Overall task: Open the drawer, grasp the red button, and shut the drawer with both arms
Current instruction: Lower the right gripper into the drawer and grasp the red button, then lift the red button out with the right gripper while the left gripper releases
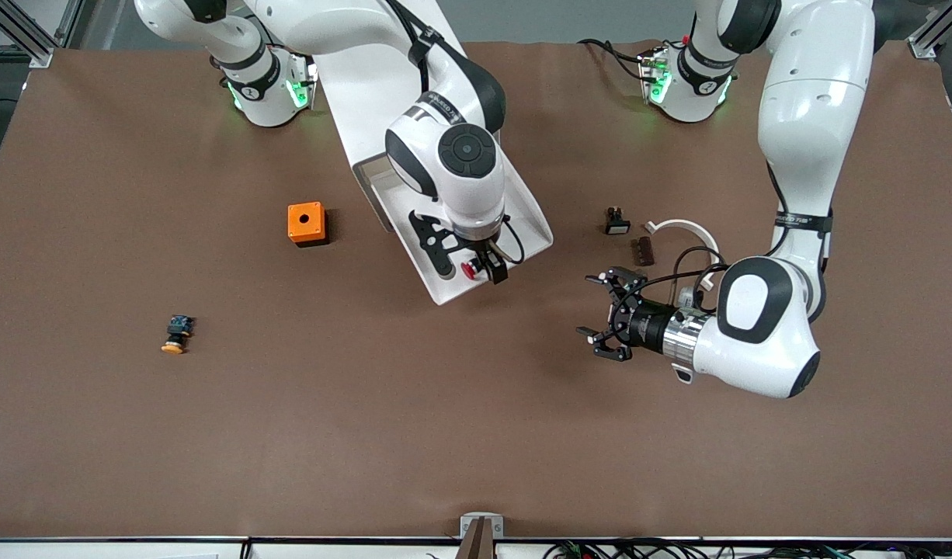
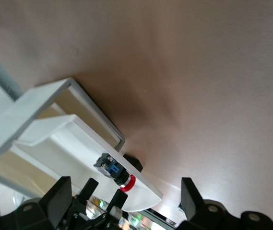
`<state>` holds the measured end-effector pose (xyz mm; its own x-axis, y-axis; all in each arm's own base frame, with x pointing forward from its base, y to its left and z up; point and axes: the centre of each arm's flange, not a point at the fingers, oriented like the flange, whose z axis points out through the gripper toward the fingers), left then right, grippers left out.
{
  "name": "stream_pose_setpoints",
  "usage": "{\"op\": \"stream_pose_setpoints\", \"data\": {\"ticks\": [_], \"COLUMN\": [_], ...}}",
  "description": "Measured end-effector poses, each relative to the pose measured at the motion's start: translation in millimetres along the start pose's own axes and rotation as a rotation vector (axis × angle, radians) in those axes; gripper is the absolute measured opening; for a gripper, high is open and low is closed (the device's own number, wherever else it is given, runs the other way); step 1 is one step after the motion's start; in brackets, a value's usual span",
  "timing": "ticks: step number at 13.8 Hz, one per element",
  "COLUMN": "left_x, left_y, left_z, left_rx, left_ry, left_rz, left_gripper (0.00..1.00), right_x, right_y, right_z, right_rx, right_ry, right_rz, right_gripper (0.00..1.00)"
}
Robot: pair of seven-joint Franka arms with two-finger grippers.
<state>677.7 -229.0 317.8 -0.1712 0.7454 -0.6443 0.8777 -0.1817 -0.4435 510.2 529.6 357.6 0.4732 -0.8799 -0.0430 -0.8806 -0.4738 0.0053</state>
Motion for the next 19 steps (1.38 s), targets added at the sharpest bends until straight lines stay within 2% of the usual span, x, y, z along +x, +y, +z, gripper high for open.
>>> {"op": "stream_pose_setpoints", "data": {"ticks": [3,6,10,12,15,17,18,19], "left_x": [-12.4,-33.2,-56.7,-64.9,-68.9,-72.2,-74.7,-77.2], "left_y": [-15.6,-33.7,-49.0,-52.4,-46.6,-40.6,-38.0,-36.0], "left_z": [-23.4,-43.9,-37.2,-31.0,-21.6,0.6,12.9,24.2], "left_rx": [-0.03,-0.046,0.004,0.029,0.003,-0.013,-0.017,-0.021], "left_ry": [0.122,0.173,0.314,0.347,0.363,0.377,0.383,0.39], "left_rz": [0.228,0.439,0.68,0.778,0.844,0.857,0.864,0.871], "left_gripper": [1.0,1.0,1.0,1.0,1.0,1.0,1.0,1.0], "right_x": [-11.9,-15.5,-13.5,-13.4,-13.3,-13.3,-13.3,-13.5], "right_y": [3.9,5.0,4.3,4.3,4.3,4.3,4.3,4.3], "right_z": [5.3,12.4,19.1,20.2,21.6,23.3,23.2,23.2], "right_rx": [-0.008,-0.017,-0.025,-0.026,-0.028,-0.03,-0.03,-0.03], "right_ry": [0.002,0.005,0.009,0.01,0.01,0.011,0.011,0.011], "right_rz": [-0.038,-0.053,-0.072,-0.079,-0.08,-0.08,-0.08,-0.08], "right_gripper": [1.0,1.0,1.0,1.0,0.7,0.45,0.41,0.41]}}
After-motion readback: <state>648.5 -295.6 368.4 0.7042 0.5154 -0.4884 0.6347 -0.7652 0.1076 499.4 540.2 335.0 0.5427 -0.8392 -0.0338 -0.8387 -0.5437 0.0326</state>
